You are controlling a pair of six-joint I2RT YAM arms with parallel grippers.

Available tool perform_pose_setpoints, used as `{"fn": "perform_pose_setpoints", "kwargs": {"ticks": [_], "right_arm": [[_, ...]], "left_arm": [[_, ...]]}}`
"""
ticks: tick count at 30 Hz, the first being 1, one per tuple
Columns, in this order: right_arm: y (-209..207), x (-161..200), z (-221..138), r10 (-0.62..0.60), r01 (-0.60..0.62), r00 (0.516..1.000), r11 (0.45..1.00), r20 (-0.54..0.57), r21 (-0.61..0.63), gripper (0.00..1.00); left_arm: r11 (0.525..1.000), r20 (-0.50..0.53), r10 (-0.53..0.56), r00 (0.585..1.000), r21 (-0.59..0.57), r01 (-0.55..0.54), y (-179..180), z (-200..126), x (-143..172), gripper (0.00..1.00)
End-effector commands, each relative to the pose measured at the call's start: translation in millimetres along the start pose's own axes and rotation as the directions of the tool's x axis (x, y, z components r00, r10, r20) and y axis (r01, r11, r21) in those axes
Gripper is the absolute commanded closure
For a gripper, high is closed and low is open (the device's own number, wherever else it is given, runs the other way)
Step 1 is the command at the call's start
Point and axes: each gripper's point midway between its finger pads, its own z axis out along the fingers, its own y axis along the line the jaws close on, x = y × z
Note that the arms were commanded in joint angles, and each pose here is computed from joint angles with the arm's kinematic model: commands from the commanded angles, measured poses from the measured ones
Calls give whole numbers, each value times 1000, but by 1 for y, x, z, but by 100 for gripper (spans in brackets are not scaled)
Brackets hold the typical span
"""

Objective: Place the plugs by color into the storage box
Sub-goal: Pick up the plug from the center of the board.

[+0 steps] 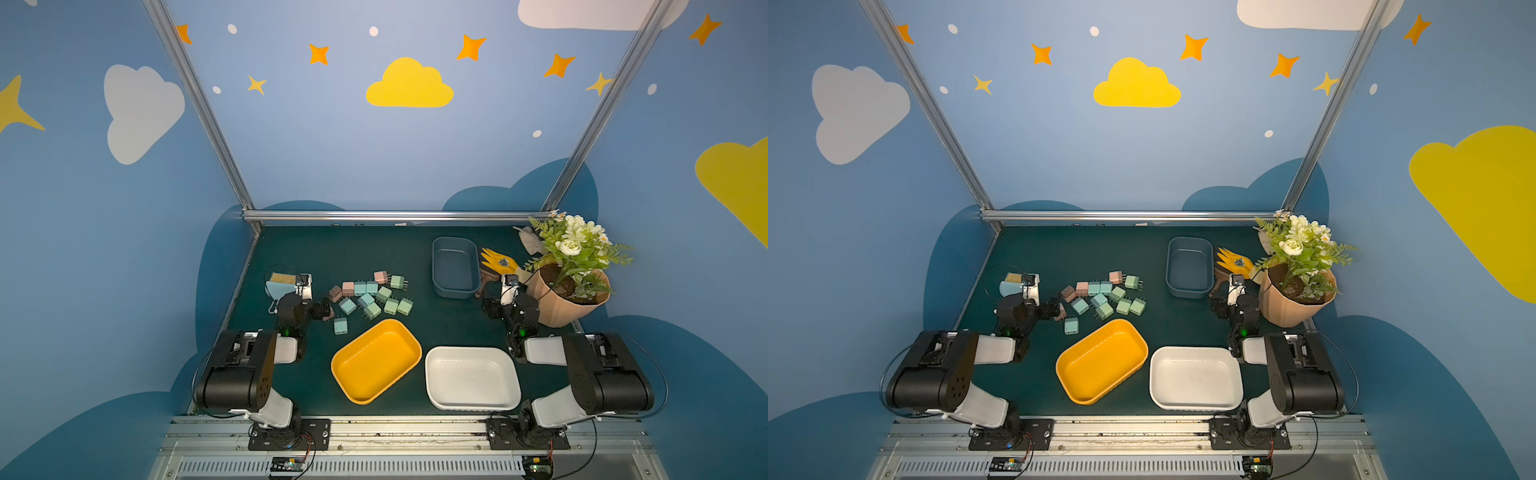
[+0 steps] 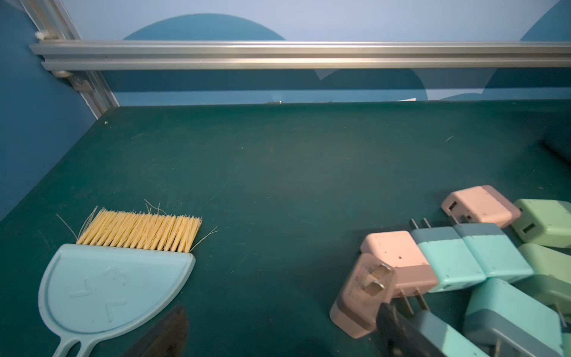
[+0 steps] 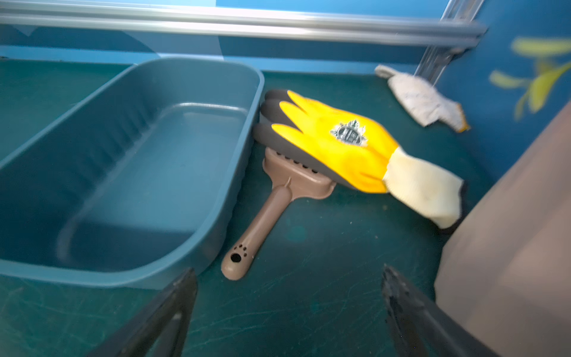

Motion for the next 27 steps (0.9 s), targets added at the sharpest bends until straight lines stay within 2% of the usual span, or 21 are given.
{"fn": "perform_pose_setpoints", "kwargs": {"ticks": [1, 4, 5, 7, 10, 15, 17, 20, 21, 24, 27], "right_arm": [[-18, -46, -22, -24, 14, 998, 984, 57, 177, 6], [-17, -73, -38, 143, -138, 990, 975, -15, 172, 6], [-8, -83, -42, 204, -197, 977, 974, -59, 115, 6], [23, -107, -49, 211, -219, 968, 974, -133, -51, 6], [63, -128, -58, 212, -250, 957, 950, -200, -190, 6], [127, -137, -75, 104, -212, 952, 901, -287, -379, 6], [148, -136, -83, 35, -183, 945, 881, -326, -436, 9], [170, -139, -96, -54, -149, 930, 850, -364, -506, 29], [175, -141, -101, -77, -139, 926, 840, -368, -525, 33], [191, -147, -116, -145, -104, 924, 794, -353, -599, 37], [199, -143, -120, -184, -86, 918, 771, -350, -631, 36]], "left_arm": [[998, 69, 47, 996, -43, -44, -2, -15, -27, 5], [993, 70, 104, 992, -68, -99, -12, -30, -43, 6], [990, 78, 115, 990, -94, -108, -14, -35, -49, 7], [987, 92, 119, 989, -123, -108, -19, -45, -59, 7], [996, 110, 69, 992, -67, -62, -36, -56, -71, 13], [995, 107, 8, 994, 93, -18, -80, -71, -97, 17], [982, 98, 10, 995, 187, -28, -106, -81, -111, 17], [964, 48, 51, 998, 260, -62, -131, -95, -117, 14], [957, 19, 48, 999, 287, -52, -137, -99, -118, 14], [908, -61, 61, 996, 419, -30, -158, -120, -126, 12], [844, -94, 161, 983, 529, -88, -172, -144, -128, 12]]}}
